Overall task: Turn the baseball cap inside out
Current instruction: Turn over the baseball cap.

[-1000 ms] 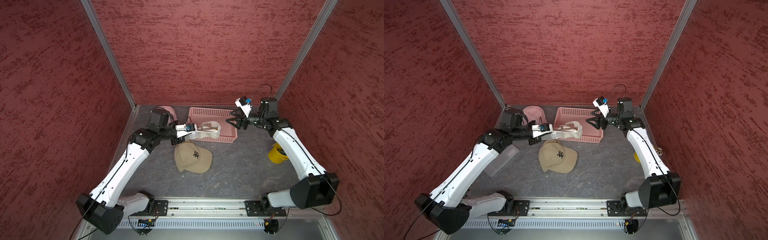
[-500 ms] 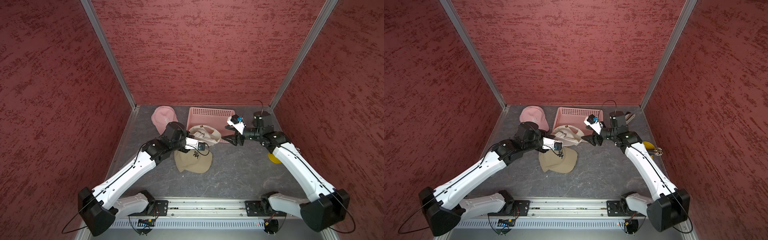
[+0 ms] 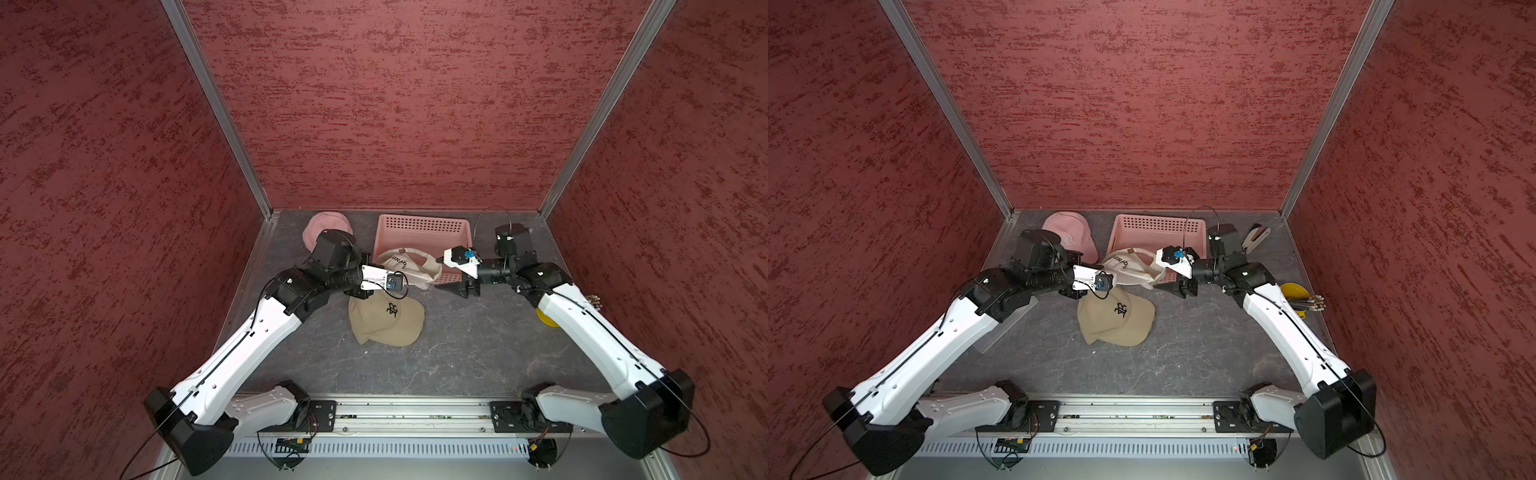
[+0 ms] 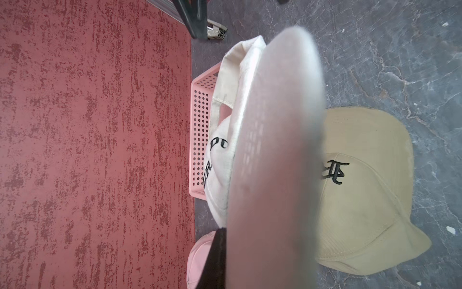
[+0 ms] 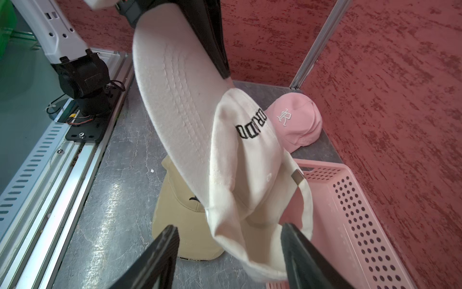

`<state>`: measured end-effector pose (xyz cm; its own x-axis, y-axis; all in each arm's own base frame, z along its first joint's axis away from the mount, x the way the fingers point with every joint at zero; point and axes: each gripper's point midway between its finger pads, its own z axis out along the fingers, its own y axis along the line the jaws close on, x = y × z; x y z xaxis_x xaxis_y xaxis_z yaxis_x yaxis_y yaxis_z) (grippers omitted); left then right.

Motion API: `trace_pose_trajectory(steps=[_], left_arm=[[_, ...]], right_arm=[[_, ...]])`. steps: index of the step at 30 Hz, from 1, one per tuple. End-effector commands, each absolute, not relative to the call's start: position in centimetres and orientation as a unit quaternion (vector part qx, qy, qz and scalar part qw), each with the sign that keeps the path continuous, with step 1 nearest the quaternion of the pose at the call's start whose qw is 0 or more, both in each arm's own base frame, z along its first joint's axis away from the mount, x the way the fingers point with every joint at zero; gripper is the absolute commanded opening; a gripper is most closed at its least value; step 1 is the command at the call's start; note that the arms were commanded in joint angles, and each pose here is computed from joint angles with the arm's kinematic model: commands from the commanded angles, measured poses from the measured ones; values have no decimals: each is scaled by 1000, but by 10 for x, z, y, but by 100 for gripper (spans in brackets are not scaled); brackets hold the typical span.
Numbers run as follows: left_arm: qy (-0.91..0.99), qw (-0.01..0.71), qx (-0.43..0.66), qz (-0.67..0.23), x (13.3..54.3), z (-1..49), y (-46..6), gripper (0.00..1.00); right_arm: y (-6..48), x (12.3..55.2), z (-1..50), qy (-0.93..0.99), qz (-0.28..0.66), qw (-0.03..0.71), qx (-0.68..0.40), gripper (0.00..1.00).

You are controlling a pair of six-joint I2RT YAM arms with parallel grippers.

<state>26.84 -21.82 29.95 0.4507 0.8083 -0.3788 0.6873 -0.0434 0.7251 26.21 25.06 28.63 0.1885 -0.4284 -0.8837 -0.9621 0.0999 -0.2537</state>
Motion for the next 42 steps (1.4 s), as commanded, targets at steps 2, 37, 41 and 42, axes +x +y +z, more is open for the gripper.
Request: trace_pose_trajectory(steps=[2,37,41,42], left_arm=[[511,477,713,48,262,318,-224,0],[574,694,434,32,328,383,-182,0],[566,704,428,20,322,383,-196,0],[566,710,419,17,320,386,-200,0]], right_arm=[[260,263,285,563,271,458,-633,70],[236,366,367,673,334,616,-236,0],[208,416,359,739,315,593,-45,0],[202,426,351,751,304,585,-8,0]])
